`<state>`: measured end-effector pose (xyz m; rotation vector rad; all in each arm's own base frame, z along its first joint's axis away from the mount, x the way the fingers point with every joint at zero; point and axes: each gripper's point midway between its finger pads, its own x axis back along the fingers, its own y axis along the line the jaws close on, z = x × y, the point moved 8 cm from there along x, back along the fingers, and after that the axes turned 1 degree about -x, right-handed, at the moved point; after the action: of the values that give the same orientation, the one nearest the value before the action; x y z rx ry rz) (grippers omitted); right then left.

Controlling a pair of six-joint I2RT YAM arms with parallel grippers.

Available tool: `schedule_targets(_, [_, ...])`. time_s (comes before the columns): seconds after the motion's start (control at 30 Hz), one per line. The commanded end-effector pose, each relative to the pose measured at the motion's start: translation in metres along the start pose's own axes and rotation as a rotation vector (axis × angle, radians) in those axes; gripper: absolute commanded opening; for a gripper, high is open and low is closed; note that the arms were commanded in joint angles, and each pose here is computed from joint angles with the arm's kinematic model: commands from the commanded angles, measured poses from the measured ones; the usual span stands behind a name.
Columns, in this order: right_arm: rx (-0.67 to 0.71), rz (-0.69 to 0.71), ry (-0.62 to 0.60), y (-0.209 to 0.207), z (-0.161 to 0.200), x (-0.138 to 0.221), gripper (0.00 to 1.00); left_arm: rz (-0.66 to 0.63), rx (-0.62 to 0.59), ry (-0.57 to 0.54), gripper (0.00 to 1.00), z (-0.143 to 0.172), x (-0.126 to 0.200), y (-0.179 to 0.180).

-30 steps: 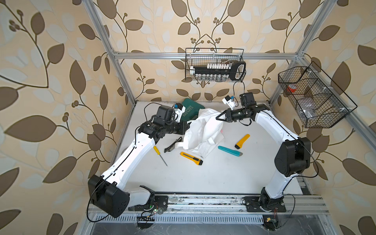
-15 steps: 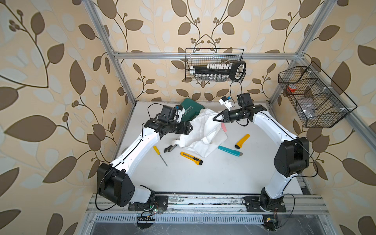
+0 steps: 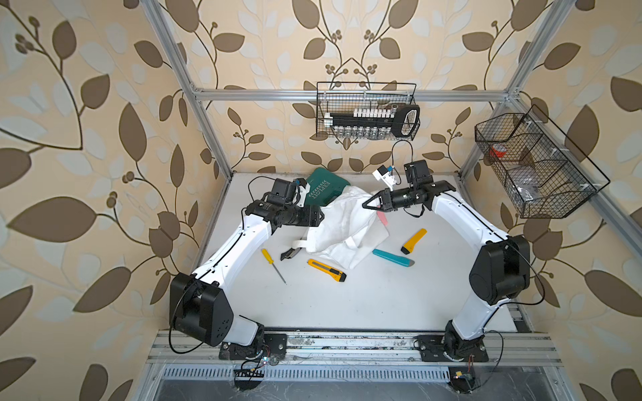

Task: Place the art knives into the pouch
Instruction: Open the pouch at the center of the board.

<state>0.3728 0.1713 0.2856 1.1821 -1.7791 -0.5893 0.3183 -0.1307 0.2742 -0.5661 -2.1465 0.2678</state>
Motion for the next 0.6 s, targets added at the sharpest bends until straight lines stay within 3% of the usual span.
schedule_targets(0.0, [0.044,-0.048,-0.008,0.014,0.001,0.005,0.00,0.092,-0.018,-0.018,0.83,-0.003,-0.004,-0.007])
schedule_targets(0.27, [0.063,-0.077,-0.020,0.023,0.001,0.008,0.00,0.146,0.006,0.060,0.83,0.005,-0.043,0.000])
schedule_targets(0.37, [0.067,-0.080,-0.026,0.026,0.001,0.010,0.00,0.166,0.009,0.073,0.79,0.006,-0.055,-0.003])
schedule_targets(0.4, [0.068,-0.080,-0.028,0.026,0.001,0.010,0.00,0.172,-0.002,0.078,0.71,0.005,-0.058,-0.008])
schedule_targets(0.53, [0.054,-0.040,-0.028,0.023,0.002,0.010,0.00,0.134,-0.025,0.078,0.00,-0.007,-0.056,-0.016])
schedule_targets(0.57, [0.052,-0.014,-0.028,0.022,0.002,0.011,0.00,0.132,-0.028,0.077,0.00,-0.010,-0.050,-0.019])
